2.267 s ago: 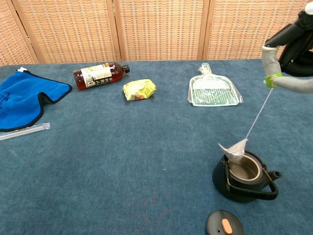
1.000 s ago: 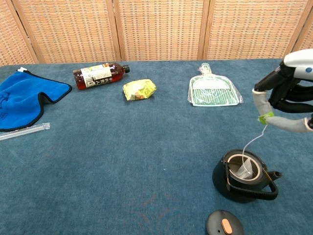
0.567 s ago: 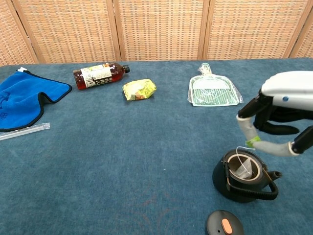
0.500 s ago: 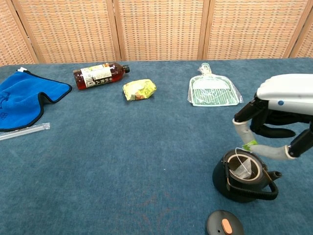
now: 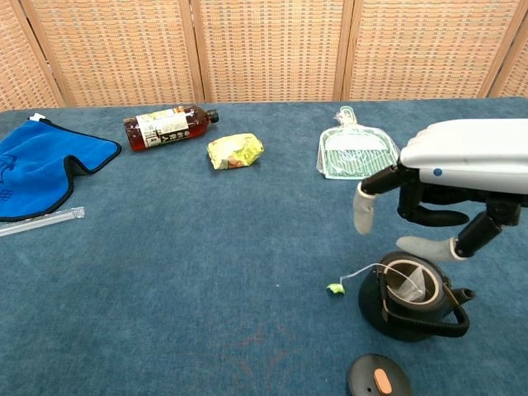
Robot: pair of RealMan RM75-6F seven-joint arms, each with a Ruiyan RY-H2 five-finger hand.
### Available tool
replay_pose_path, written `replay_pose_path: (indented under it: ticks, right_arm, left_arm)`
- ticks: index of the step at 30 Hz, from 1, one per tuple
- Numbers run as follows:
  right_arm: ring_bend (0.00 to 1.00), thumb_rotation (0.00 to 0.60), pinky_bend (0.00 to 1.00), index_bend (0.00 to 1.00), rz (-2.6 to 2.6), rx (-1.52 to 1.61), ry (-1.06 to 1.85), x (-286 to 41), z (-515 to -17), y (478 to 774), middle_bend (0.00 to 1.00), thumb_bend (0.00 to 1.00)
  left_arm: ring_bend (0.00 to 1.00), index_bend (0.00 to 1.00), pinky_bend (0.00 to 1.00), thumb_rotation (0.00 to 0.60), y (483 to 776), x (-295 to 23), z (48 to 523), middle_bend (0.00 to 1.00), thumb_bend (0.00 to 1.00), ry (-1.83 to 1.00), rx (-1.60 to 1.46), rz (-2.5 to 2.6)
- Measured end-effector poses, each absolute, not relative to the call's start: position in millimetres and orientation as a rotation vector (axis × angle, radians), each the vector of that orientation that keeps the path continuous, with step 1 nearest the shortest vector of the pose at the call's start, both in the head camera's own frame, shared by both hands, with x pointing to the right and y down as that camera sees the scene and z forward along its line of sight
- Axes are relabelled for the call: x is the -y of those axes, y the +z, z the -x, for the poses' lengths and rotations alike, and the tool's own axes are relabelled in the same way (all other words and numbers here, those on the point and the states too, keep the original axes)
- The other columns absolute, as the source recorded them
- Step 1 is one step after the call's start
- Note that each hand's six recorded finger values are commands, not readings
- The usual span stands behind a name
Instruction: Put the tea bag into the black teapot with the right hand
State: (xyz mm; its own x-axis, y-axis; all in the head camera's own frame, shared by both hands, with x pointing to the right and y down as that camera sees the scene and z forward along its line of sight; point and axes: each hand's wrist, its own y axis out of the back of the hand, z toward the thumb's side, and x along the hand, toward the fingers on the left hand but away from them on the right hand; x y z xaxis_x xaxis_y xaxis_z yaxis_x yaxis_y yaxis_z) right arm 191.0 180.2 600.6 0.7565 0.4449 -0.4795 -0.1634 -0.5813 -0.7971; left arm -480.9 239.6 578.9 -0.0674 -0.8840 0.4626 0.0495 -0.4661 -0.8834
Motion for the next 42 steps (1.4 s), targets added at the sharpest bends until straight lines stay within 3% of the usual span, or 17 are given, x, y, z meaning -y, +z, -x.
replay_pose_path:
  ticks: [4, 8, 10, 12, 18, 21, 42]
  right_arm:
    - [0.96, 0.366, 0.97, 0.3, 2.023, 0.204, 0.863, -176.0, -189.2, 601.3, 0.95, 0.63]
    - [0.97, 0.114, 0.99, 0.29, 2.034, 0.174, 0.895, -175.6, -189.8, 603.0, 0.99, 0.65]
    - [0.98, 0.034, 1.0, 0.28, 2.046, 0.143, 0.92, -176.7, -191.0, 604.1, 1.0, 0.69]
    - [0.99, 0.001, 1.0, 0.28, 2.055, 0.113, 0.945, -177.5, -192.4, 605.1, 1.0, 0.76]
    - [1.0, 0.0, 1.0, 0.28, 2.076, 0.014, 1.018, -177.5, -195.7, 607.5, 1.0, 0.93]
    - [1.0, 0.0, 1.0, 0.26, 2.085, -0.023, 1.051, -176.3, -196.8, 608.2, 1.0, 0.96]
    - [1.0, 0.0, 1.0, 0.26, 2.071, -0.18, 1.175, -188.4, -213.4, 630.9, 1.0, 0.97]
  left_arm:
    - [0.0, 0.0, 0.0, 0.6, 579.4, -240.3, 482.7, 0.0, 0.35, -1.633, -0.935, 1.476]
    - [0.0, 0.0, 0.0, 0.6, 580.4, -240.9, 484.0, 0.0, 0.35, -1.635, -0.936, 1.479]
    - [0.0, 0.0, 0.0, 0.6, 580.8, -240.7, 484.8, 0.0, 0.35, -1.636, -0.938, 1.479]
    - [0.0, 0.0, 0.0, 0.6, 581.0, -240.0, 484.6, 0.0, 0.35, -1.633, -0.938, 1.479]
    - [0.0, 0.0, 0.0, 0.6, 577.7, -234.7, 482.3, 0.0, 0.35, -1.614, -0.939, 1.472]
    - [0.0, 0.0, 0.0, 0.6, 575.3, -232.6, 481.2, 0.0, 0.35, -1.608, -0.94, 1.468]
    - [0.0, 0.0, 0.0, 0.6, 570.9, -229.0, 474.1, 0.0, 0.35, -1.598, -0.921, 1.472]
